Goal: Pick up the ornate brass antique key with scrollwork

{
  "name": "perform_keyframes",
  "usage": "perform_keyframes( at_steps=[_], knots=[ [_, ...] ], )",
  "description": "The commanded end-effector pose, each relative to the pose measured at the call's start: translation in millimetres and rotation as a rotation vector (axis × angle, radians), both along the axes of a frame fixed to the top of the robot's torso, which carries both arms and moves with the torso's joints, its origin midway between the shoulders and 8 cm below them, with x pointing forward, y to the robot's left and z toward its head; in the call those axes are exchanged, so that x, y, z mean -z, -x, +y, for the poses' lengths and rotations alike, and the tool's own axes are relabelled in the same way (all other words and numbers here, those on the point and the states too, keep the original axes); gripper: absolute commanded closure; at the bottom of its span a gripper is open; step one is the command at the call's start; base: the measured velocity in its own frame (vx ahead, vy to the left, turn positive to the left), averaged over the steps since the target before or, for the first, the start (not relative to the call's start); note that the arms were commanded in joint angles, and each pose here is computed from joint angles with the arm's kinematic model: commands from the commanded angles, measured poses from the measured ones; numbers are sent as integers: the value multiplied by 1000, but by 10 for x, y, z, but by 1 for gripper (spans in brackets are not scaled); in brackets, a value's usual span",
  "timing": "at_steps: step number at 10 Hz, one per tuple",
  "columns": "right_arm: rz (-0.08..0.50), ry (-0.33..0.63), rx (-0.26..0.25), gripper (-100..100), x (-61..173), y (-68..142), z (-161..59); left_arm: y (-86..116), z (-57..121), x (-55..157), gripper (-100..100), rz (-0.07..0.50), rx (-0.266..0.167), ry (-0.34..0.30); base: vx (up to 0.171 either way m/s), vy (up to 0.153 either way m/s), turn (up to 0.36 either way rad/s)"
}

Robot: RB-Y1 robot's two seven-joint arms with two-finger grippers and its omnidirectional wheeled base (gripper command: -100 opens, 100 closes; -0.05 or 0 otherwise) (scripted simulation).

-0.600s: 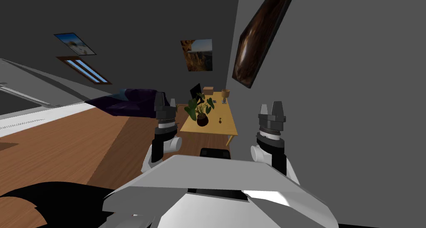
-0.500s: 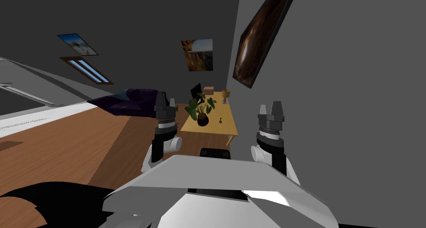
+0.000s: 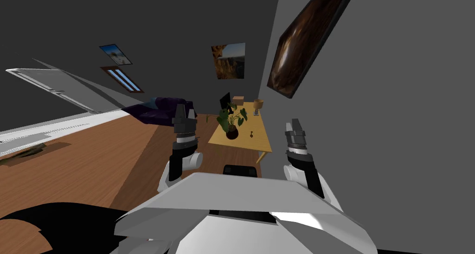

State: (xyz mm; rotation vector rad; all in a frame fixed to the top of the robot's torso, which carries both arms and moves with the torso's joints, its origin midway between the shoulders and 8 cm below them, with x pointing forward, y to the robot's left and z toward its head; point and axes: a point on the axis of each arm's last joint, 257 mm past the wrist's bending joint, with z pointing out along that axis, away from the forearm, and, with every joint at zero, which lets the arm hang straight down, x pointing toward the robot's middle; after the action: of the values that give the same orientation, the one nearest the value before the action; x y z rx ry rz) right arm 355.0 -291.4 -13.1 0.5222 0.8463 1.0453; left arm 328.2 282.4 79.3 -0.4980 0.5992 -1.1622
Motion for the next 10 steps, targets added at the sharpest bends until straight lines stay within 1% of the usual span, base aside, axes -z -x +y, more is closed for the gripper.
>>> perform_keyframes(
  at_steps=[1, 2, 3, 4, 5, 6, 7, 8, 9, 10],
  knots=[
    [44, 20, 15, -100, 159, -67, -39, 0, 0, 0, 0, 0, 0, 0, -23, 103, 55],
    [103, 45, 36, -100, 348, -144, -145, 0, 0, 0, 0, 0, 0, 0, -28, 84, 170],
    [110, 44, 38, -100, 385, -152, -156, 0, 0, 0, 0, 0, 0, 0, -17, 54, 70],
    [177, 71, 64, -100, 607, -227, -288, 0, 1, 0, 0, 0, 0, 0, -8, 74, 169],
    [182, 70, 65, -100, 632, -231, -296, 0, 0, 0, 0, 0, 0, 0, -3, 59, 84],
    [255, 95, 92, -100, 874, -295, -452, 0, 1, 0, 0, 0, 0, 0, -16, 78, 225],
    [259, 98, 95, -100, 897, -297, -460, 0, 0, 0, 0, 0, 0, 0, -12, 69, 84],
    [330, 125, 123, -100, 1123, -345, -627, 0, 1, 0, 0, 0, 0, 0, -14, 83, 174],
    [390, 149, 148, -100, 1328, -372, -798, 0, 0, 0, 0, 0, 0, 0, -10, 124, 366],
    [424, 158, 164, -100, 1453, -376, -854, 0, 0, 0, 0, 0, 0, 0, -8, 99, 106]
  ],
)
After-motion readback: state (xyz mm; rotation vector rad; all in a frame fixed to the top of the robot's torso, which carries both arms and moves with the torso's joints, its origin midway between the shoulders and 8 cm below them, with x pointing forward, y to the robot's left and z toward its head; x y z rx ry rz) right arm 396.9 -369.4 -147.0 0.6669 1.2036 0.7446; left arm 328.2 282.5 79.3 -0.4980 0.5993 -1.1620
